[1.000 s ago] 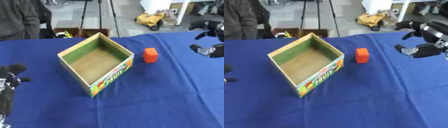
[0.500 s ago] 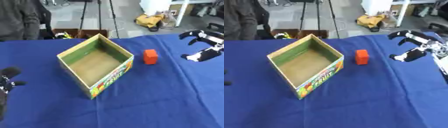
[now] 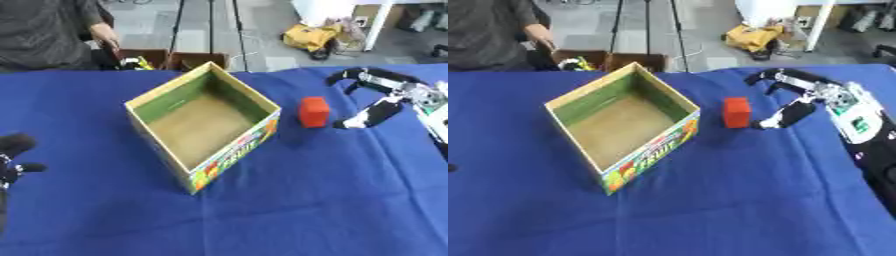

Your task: Pick up objects on the table and place them in the box.

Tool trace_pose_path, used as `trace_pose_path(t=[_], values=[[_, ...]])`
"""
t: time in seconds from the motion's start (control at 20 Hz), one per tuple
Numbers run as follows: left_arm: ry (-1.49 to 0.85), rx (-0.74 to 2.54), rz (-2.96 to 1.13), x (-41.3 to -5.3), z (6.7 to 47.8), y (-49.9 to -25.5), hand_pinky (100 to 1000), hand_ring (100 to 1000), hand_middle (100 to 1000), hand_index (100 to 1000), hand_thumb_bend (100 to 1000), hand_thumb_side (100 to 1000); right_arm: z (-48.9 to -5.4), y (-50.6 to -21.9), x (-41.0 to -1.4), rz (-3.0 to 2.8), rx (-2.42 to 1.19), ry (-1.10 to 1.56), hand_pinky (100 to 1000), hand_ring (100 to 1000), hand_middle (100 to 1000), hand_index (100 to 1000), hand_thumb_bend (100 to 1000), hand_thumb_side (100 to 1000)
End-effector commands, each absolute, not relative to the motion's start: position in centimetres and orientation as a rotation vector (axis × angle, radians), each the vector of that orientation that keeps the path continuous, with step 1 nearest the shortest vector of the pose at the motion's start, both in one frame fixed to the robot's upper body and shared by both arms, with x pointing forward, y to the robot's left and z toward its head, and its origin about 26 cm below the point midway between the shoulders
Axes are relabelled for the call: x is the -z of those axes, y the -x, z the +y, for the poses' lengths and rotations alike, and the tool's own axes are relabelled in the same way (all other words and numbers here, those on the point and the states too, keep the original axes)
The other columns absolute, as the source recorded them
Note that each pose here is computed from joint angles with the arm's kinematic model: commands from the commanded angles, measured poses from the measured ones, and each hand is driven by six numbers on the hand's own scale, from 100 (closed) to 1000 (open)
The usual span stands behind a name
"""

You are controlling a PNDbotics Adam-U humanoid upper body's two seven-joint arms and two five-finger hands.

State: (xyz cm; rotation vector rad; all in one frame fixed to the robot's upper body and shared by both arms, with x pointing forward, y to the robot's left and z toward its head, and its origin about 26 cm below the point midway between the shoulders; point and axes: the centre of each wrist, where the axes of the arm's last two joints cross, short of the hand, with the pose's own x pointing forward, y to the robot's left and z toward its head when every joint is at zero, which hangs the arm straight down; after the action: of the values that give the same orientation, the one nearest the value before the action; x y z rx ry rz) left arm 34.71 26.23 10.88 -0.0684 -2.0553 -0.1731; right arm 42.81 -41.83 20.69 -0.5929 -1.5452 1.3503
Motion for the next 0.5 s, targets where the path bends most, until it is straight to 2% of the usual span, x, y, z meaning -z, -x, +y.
trace_pose_path(t=[0.05, 0.35, 0.5], values=[[0.076, 0.199, -2.087, -11.98, 26.21, -34.81, 598, 823, 702, 755, 743, 812, -42.11, -42.97, -22.29, -1.547, -1.366, 0.626, 785, 991, 851, 934, 529, 218], [0.090, 0.209, -2.092, -12.21, 25.95, -34.93, 597, 823, 700, 755, 743, 812, -42.22, -43.27, -22.33, -1.534, -1.356, 0.623, 785, 992, 850, 935, 509, 214], [0.096, 0.212, -2.095, -12.34, 25.87, -34.98, 597, 823, 700, 755, 744, 812, -42.54, -43.29, -22.19, -1.526, -1.340, 0.627, 785, 993, 848, 935, 470, 201]])
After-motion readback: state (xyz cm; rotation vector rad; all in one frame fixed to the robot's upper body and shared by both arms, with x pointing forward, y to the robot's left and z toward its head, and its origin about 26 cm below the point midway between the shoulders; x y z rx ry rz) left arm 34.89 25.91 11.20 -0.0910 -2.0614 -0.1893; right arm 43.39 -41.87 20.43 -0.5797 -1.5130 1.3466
